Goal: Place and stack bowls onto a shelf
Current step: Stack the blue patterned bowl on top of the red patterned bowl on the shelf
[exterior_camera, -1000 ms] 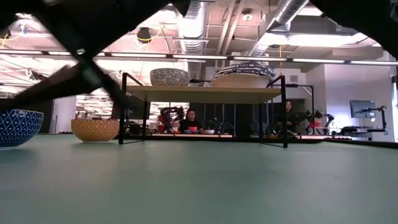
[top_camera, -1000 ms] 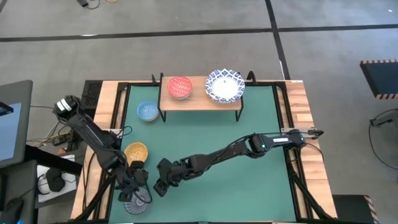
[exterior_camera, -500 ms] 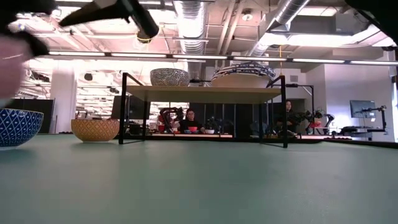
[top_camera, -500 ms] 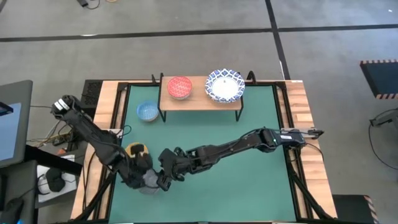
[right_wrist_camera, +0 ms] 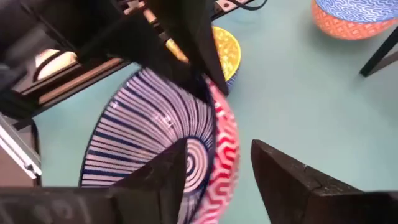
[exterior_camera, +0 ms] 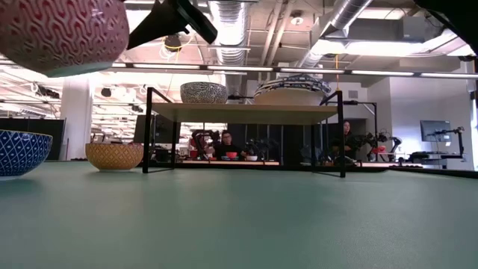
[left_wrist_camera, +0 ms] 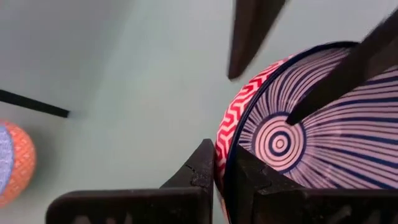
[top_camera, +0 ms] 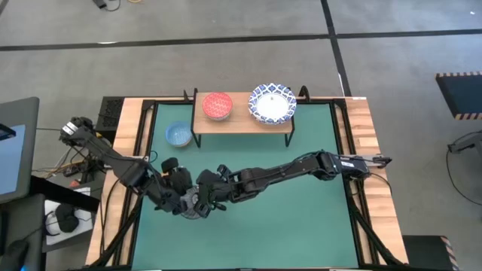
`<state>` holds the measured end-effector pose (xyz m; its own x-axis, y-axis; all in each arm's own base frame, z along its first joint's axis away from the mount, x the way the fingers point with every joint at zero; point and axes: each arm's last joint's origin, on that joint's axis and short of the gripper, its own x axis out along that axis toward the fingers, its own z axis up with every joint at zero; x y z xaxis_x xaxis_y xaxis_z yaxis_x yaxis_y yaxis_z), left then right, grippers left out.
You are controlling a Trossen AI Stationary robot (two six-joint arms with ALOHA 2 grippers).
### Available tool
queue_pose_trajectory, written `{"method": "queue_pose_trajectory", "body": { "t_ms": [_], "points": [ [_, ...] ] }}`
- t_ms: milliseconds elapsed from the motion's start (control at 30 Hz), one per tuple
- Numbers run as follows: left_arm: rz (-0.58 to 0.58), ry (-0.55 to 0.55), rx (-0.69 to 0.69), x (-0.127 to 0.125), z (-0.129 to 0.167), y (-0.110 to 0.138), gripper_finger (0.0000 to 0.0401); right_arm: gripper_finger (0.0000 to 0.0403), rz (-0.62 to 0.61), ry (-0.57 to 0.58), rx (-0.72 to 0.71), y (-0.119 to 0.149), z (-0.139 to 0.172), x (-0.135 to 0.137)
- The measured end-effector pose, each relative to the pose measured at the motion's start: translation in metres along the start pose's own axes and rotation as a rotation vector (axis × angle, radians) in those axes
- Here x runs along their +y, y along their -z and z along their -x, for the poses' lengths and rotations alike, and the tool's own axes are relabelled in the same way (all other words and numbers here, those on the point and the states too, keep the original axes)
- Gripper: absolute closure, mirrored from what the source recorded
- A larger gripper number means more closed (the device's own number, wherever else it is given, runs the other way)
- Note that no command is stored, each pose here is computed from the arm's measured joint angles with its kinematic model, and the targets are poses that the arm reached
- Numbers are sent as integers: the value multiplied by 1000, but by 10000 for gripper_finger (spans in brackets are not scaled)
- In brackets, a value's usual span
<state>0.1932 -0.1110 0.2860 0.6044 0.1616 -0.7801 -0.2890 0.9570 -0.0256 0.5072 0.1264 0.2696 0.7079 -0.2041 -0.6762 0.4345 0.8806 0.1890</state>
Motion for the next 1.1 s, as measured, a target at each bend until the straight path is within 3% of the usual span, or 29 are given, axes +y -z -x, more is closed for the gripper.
{"method": "queue_pose_trajectory", "body": {
  "t_ms": [333, 467, 567, 667, 833, 1100],
  "points": [
    [65, 9, -12, 9, 7, -21, 385, 355, -23, 17, 56, -7, -13, -20],
    [52, 14, 2, 14, 12, -30, 377, 360, -33, -1, 80, -15, -11, -30],
    [28, -49, -10, 26, 29, -40, 361, 360, -40, 32, 109, -27, -5, -48],
    [42, -150, -74, 42, 52, -48, 340, 360, -68, 92, 107, -47, 6, -77],
    [132, -267, -280, 75, 90, -51, 308, 360, -110, 197, -3, -100, 52, -141],
    [251, -350, -322, 109, 96, -37, 295, 360, -159, 303, -142, -153, 81, -245]
  ]
}}
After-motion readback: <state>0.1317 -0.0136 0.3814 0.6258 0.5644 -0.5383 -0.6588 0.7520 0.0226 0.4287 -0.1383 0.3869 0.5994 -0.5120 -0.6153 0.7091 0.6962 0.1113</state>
